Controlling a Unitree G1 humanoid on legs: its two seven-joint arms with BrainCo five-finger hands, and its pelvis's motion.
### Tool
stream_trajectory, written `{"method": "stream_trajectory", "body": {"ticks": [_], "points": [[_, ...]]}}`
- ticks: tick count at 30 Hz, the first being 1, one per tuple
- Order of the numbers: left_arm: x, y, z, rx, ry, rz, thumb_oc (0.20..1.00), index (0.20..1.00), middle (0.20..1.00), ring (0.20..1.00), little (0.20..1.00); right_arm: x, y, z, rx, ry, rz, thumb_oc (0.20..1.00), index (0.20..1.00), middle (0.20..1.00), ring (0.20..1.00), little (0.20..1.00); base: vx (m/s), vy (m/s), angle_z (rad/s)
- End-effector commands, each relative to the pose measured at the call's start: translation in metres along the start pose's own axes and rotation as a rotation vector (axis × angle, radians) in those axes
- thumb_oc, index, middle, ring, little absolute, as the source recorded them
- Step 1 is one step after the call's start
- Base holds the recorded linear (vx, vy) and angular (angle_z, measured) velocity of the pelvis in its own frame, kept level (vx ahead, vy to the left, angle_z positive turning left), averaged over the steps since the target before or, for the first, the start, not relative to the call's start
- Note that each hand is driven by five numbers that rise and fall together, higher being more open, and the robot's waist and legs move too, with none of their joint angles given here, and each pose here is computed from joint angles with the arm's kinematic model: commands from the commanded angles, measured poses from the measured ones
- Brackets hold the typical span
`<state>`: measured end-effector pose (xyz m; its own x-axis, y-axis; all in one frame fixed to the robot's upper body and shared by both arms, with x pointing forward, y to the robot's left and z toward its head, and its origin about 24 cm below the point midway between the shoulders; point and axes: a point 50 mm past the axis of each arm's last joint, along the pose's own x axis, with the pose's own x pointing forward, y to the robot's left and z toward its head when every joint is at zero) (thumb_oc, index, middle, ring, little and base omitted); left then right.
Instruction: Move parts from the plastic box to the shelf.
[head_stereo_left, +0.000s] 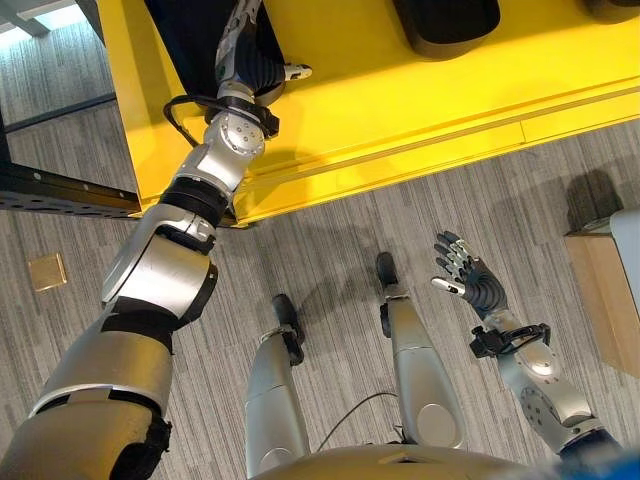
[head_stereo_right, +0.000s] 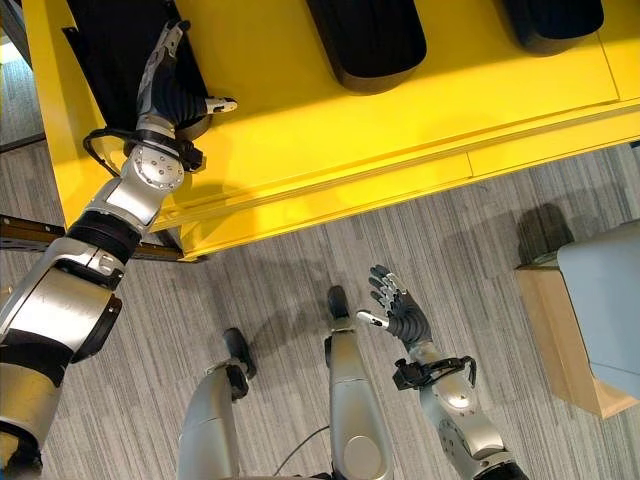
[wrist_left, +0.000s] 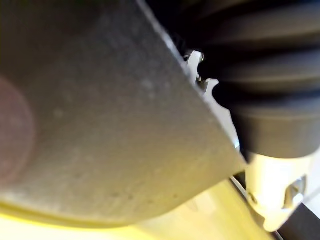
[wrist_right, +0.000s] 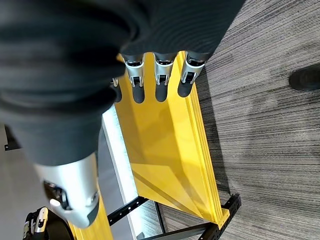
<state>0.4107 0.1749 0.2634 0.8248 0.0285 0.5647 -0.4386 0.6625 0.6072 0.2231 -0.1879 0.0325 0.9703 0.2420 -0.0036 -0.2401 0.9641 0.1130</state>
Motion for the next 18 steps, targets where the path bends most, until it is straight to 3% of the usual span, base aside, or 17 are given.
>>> {"method": "stream_trajectory", "body": {"ticks": [1, 9, 18], "points": [[-0.036, 0.001, -0.068, 0.163, 0.195, -0.083, 1.000, 1.000, 1.000, 1.000, 1.000, -0.005, -0.007, 0.025, -0.023, -0.119, 0.002, 1.000, 1.000, 1.000, 1.000, 1.000, 0.00, 0.000, 0.00], [-0.032, 0.014, -0.061, 0.094, 0.154, -0.021, 1.000, 1.000, 1.000, 1.000, 1.000, -0.006, -0.009, 0.026, -0.023, -0.128, -0.010, 1.000, 1.000, 1.000, 1.000, 1.000, 0.00, 0.000, 0.00], [-0.015, 0.070, -0.017, -0.121, -0.057, 0.237, 1.000, 1.000, 1.000, 1.000, 1.000, -0.005, -0.014, 0.032, -0.024, -0.165, -0.048, 1.000, 1.000, 1.000, 1.000, 1.000, 0.01, -0.001, 0.02]]}}
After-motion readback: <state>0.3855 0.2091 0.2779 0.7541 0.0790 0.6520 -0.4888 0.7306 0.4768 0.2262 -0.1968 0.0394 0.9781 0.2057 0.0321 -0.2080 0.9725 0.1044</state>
